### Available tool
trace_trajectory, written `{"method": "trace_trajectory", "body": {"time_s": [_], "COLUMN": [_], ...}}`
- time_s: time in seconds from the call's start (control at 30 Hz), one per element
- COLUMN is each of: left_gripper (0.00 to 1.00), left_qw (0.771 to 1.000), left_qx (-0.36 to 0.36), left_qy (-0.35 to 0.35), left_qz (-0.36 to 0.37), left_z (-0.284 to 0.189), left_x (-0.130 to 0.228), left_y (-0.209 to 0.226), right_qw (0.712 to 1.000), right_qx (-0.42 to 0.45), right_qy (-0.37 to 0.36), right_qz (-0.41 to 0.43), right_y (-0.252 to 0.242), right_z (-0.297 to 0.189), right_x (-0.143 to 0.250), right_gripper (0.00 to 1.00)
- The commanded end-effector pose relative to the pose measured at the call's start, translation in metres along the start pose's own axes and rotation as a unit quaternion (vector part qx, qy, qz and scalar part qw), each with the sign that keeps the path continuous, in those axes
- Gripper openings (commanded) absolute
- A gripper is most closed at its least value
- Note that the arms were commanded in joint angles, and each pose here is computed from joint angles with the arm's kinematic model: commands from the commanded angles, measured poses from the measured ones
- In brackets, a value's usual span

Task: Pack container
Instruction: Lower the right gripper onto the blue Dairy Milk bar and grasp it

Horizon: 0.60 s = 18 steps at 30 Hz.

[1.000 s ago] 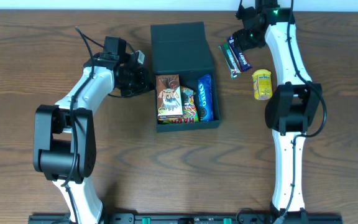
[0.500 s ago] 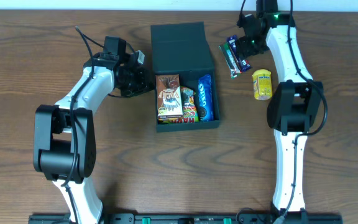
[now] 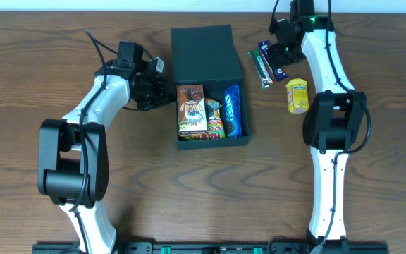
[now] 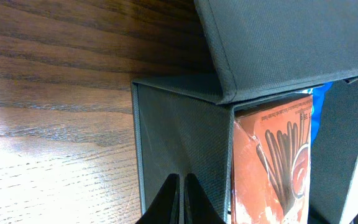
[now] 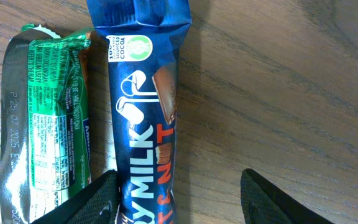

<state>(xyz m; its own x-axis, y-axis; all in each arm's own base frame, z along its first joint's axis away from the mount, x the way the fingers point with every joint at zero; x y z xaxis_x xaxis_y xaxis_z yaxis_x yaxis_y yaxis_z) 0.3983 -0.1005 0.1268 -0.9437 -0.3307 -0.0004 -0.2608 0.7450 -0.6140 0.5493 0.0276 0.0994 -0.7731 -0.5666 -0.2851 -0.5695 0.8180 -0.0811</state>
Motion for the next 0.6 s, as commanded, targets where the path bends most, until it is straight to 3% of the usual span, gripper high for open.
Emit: {"method": "trace_trajectory", "body": {"time_s": [0.0, 0.43, 0.57], "left_gripper": [0.06, 0.06, 0.06], "left_qw": [1.0, 1.0, 1.0], "left_qx": [0.004, 0.004, 0.004], "left_qy": [0.007, 0.007, 0.007], "left_qz": [-0.009, -0.009, -0.009], "left_z": [0.0024, 0.0024, 0.0024], "left_x": [0.0018, 0.0018, 0.0019], "left_y": [0.0023, 0.0023, 0.0023], "right_qw": [1.0, 1.0, 1.0], "right_qx": [-0.015, -0.02, -0.021], "right_qy": [0.005, 0.007, 0.007], "right_qz": [-0.003, -0.002, -0.002], "right_y": [0.0017, 0.0032, 0.0033], "right_z": [0.0087, 0.0126, 0.0127], "right_x": [0.0049, 0.0068, 0.0069], "right_gripper": [0.61, 0.56, 0.46]}}
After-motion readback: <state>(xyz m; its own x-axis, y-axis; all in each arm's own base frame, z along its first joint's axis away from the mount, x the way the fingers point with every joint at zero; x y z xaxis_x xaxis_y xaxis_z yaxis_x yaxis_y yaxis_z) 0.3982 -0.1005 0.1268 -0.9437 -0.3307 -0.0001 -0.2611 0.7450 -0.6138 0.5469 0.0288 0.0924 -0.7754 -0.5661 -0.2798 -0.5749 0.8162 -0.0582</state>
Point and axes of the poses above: each gripper's point midway between its finger pads, its own z axis out along the fingers, its own y axis along the line the jaws close on, x = y × z, the point moved 9 cm from there along -z, back along the fingers, and after that the axes turned 14 degrees about -z, right-handed, at the moved point
